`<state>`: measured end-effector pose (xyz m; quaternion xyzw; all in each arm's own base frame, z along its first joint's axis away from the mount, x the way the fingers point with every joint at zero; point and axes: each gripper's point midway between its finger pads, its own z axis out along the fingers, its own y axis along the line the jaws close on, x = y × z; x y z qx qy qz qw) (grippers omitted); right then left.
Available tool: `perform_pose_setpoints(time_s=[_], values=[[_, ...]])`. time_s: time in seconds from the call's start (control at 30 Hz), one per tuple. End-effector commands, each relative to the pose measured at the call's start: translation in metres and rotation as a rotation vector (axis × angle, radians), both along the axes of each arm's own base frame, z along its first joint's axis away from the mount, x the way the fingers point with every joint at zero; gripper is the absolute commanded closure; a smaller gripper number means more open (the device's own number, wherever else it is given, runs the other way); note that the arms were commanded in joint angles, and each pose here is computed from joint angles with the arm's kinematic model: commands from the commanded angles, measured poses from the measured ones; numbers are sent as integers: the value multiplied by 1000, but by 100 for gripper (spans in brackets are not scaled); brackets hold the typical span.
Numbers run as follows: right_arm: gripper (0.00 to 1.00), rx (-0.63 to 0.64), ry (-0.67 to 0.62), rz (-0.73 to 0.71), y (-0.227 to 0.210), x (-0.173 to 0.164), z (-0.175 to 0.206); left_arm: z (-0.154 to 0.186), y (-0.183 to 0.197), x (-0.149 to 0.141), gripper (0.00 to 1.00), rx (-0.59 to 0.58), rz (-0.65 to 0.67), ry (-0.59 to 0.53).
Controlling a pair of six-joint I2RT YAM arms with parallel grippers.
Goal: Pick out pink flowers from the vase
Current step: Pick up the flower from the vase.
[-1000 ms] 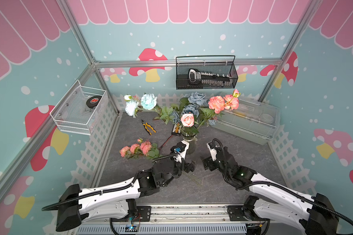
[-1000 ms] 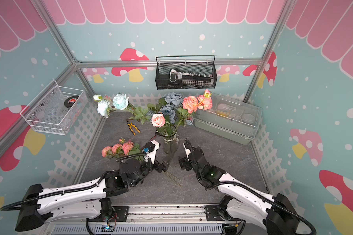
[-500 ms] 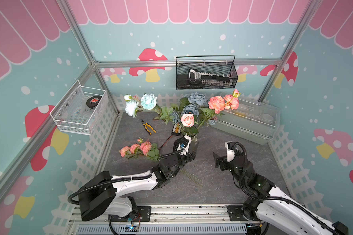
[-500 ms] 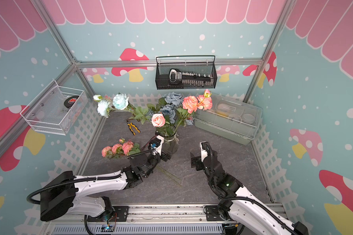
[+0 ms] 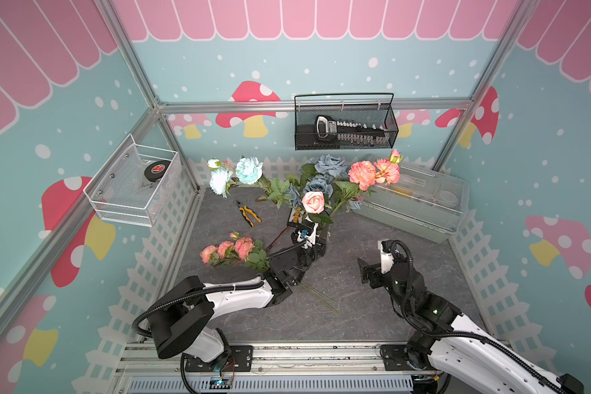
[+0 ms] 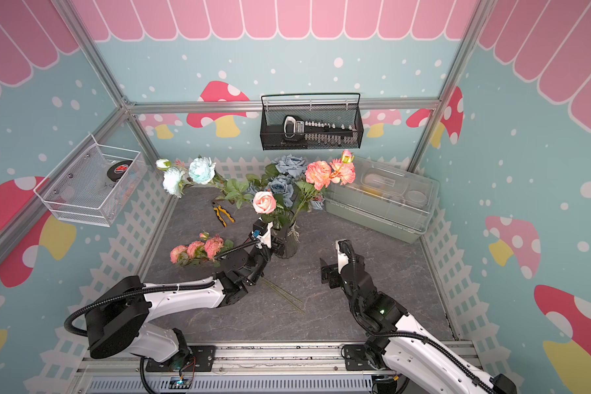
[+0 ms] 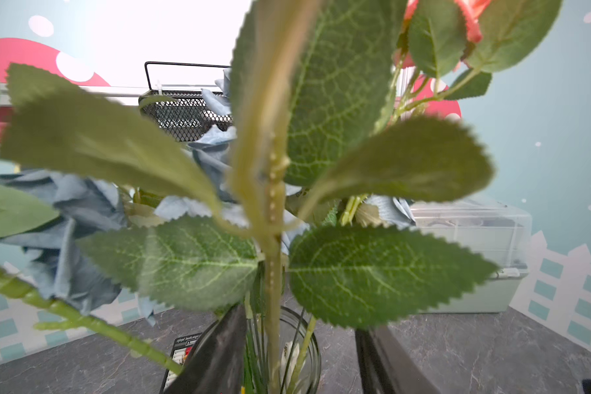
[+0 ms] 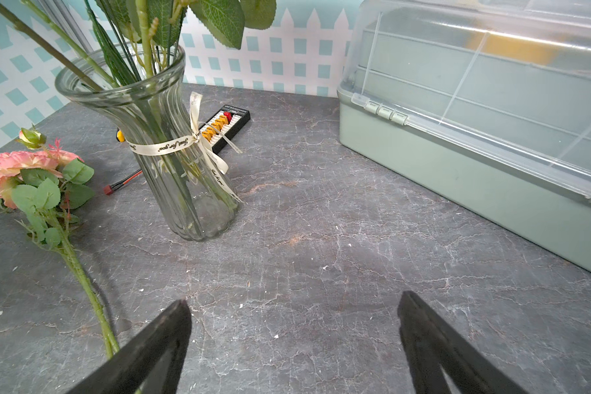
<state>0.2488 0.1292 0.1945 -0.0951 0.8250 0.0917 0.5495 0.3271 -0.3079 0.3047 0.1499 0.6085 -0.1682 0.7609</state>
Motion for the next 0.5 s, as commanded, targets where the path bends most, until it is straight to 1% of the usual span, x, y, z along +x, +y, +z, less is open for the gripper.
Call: perform_pose_setpoints(time_s=[0.0, 0.1, 0.13, 0.17, 0.23, 0.27, 0.33, 0.47], values=[[7, 4, 15, -11, -3, -1, -5, 18, 2, 5, 59, -48, 12, -33], [7, 4, 16, -9, -3, -1, -6, 24, 2, 4, 81, -56, 7, -42], [7, 3, 18, -6, -2, -2, -6, 27, 3, 4, 86, -59, 7, -45], [7, 5, 15, -6, -2, -1, -5, 30, 5, 4, 90, -65, 11, -49], [7, 4, 13, -7, -2, -1, -4, 36, 7, 2, 95, -74, 11, -60], [7, 7, 12, -5, -2, -1, -3, 34, 6, 2, 96, -51, 10, -49], [7, 8, 10, -5, -2, -1, -2, 40, 7, 1, 100, -49, 7, -56], [7, 13, 2, 3, 0, -1, 2, 65, 6, -8, 100, -53, -35, -78]])
